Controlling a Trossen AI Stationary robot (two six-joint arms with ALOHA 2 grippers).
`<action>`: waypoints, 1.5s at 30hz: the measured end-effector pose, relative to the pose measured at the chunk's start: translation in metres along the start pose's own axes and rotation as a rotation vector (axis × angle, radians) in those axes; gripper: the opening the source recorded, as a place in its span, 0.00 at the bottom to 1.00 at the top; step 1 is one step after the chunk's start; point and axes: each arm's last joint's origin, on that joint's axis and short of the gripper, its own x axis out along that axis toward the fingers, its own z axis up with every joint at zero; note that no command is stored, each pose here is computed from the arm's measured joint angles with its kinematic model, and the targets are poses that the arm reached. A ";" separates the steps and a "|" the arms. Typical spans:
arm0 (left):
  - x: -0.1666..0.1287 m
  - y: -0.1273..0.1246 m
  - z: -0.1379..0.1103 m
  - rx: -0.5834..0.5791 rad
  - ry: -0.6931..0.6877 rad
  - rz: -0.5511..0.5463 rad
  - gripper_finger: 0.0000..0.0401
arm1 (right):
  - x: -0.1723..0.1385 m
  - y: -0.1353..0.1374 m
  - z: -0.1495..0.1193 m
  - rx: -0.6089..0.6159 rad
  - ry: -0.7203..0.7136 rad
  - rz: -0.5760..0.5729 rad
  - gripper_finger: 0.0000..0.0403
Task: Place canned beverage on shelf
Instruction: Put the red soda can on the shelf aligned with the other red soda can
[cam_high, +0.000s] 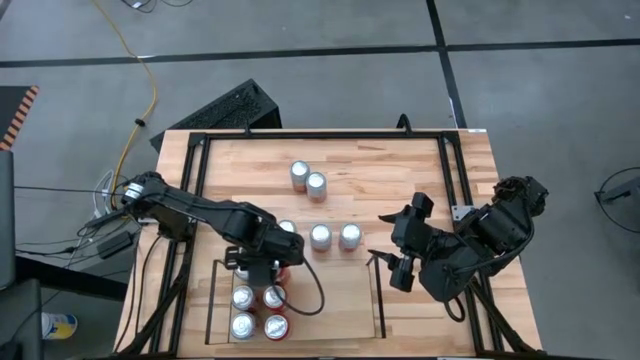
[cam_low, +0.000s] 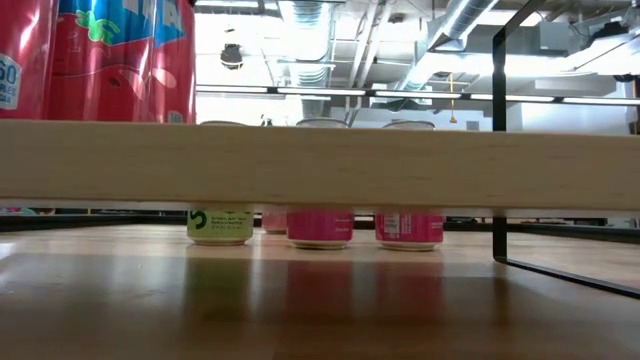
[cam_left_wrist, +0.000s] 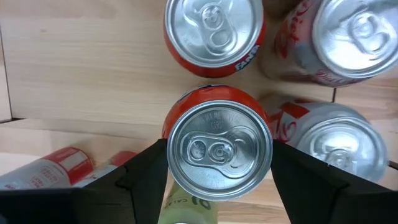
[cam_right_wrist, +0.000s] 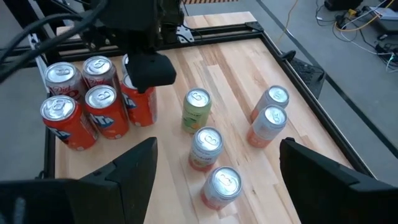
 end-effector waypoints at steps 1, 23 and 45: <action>0.001 0.000 -0.001 -0.004 0.001 -0.002 0.59 | 0.000 0.000 0.000 0.000 0.000 0.000 0.77; 0.009 0.002 -0.006 -0.014 -0.039 -0.017 0.59 | 0.000 0.000 0.000 -0.018 0.002 -0.001 0.77; 0.013 0.003 -0.007 -0.001 -0.037 -0.002 0.59 | 0.000 0.000 0.000 -0.028 0.003 0.001 0.77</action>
